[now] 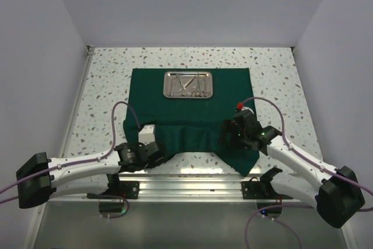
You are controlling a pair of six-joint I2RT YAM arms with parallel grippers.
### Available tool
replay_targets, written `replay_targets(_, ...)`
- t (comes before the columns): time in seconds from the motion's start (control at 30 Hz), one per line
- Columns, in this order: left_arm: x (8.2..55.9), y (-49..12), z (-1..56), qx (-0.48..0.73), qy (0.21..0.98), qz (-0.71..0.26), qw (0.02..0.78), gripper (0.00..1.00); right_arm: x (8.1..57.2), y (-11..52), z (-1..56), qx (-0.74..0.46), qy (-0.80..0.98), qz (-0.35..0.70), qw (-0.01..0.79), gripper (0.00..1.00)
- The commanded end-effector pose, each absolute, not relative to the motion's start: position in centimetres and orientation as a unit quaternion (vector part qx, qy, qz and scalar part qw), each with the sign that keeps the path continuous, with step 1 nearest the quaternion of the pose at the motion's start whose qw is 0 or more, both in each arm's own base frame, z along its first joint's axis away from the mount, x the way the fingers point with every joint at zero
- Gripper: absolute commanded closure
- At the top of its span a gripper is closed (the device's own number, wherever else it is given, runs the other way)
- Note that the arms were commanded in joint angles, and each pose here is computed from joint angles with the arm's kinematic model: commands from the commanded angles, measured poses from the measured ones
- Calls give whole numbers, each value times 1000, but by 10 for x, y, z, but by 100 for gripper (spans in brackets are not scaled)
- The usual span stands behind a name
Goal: Open and lay out the surgical kit
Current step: Smooth out the surgical kit at the center of the board.
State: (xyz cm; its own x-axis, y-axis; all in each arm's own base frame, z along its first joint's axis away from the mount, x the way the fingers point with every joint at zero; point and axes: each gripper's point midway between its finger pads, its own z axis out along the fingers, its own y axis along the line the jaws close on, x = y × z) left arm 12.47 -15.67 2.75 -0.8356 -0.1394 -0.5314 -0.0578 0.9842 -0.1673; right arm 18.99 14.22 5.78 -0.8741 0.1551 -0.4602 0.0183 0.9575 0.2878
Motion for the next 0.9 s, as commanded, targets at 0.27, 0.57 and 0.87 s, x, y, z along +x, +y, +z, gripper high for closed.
replay_targets(0.27,73,-181,8,117,977,-75,159,100,170,154,28,72,962,177,196,2)
replay_targets(0.57,50,-193,29,170,972,-80,139,78,153,102,57,165,940,129,268,2)
replay_targets(0.87,139,-222,177,70,904,-140,397,1,199,115,155,193,861,222,414,2)
